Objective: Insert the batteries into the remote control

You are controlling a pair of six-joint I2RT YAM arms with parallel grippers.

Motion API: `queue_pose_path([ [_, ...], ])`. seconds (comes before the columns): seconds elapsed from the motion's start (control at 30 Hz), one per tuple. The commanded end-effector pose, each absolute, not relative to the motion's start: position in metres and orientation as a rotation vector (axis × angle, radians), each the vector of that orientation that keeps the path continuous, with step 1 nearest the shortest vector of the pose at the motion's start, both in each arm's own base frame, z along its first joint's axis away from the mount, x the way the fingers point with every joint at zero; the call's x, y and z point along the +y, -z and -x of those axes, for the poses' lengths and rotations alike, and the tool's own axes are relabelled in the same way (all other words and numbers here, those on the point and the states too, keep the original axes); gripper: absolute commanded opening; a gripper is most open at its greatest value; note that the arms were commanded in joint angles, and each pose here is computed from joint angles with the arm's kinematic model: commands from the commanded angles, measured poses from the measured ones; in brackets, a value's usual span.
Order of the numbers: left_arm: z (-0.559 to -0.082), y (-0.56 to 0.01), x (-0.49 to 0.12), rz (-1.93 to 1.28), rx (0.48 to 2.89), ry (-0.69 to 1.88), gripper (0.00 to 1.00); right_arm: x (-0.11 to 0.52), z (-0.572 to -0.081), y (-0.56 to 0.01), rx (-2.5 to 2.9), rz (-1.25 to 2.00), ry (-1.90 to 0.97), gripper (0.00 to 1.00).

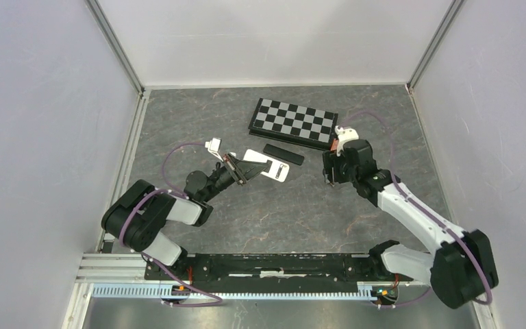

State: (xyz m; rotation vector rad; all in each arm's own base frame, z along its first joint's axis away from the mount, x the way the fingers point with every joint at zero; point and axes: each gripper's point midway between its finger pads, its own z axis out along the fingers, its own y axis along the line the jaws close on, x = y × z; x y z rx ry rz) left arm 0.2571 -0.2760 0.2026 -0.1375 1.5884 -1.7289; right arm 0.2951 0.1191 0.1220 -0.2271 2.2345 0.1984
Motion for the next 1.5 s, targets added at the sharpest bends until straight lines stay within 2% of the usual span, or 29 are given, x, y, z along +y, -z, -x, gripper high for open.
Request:
queue_pose_path([
  [0.0, -0.252, -0.218, -0.268, 0.033, 1.5, 1.706, 0.02, 0.11, -0.305, -0.092, 2.281, 0.355, -0.097, 0.71],
  [0.1, -0.252, -0.22, -0.265, 0.035, 1.494, 1.703, 0.02, 0.109, -0.312, -0.078, 2.341, 0.305, -0.073, 0.66],
  [0.27, -0.254, -0.216, -0.26, 0.064, 1.503, 1.69, 0.03, 0.095, -0.318, -0.061, 2.393, 0.121, -0.022, 0.5],
  [0.33, -0.255, -0.214, -0.259, 0.08, 1.511, 1.685, 0.04, 0.097, -0.32, -0.058, 2.396, 0.133, -0.042, 0.51],
  [0.47, -0.258, -0.208, -0.258, 0.099, 1.541, 1.663, 0.07, 0.114, -0.319, -0.054, 2.394, 0.272, -0.147, 0.6],
  [0.53, -0.261, -0.205, -0.257, 0.106, 1.556, 1.645, 0.08, 0.114, -0.32, -0.052, 2.394, 0.286, -0.142, 0.6],
  [0.6, -0.263, -0.204, -0.257, 0.109, 1.571, 1.628, 0.08, 0.107, -0.324, -0.05, 2.408, 0.239, -0.098, 0.55],
  [0.77, -0.265, -0.207, -0.257, 0.087, 1.59, 1.587, 0.08, 0.104, -0.337, -0.045, 2.406, 0.169, -0.073, 0.33],
  [0.93, -0.264, -0.207, -0.254, 0.069, 1.608, 1.547, 0.08, 0.116, -0.345, -0.038, 2.427, 0.234, -0.122, 0.26],
  [1.47, -0.27, -0.21, -0.258, 0.047, 1.623, 1.533, 0.08, 0.131, -0.309, -0.025, 2.506, 0.524, -0.263, 0.23],
])
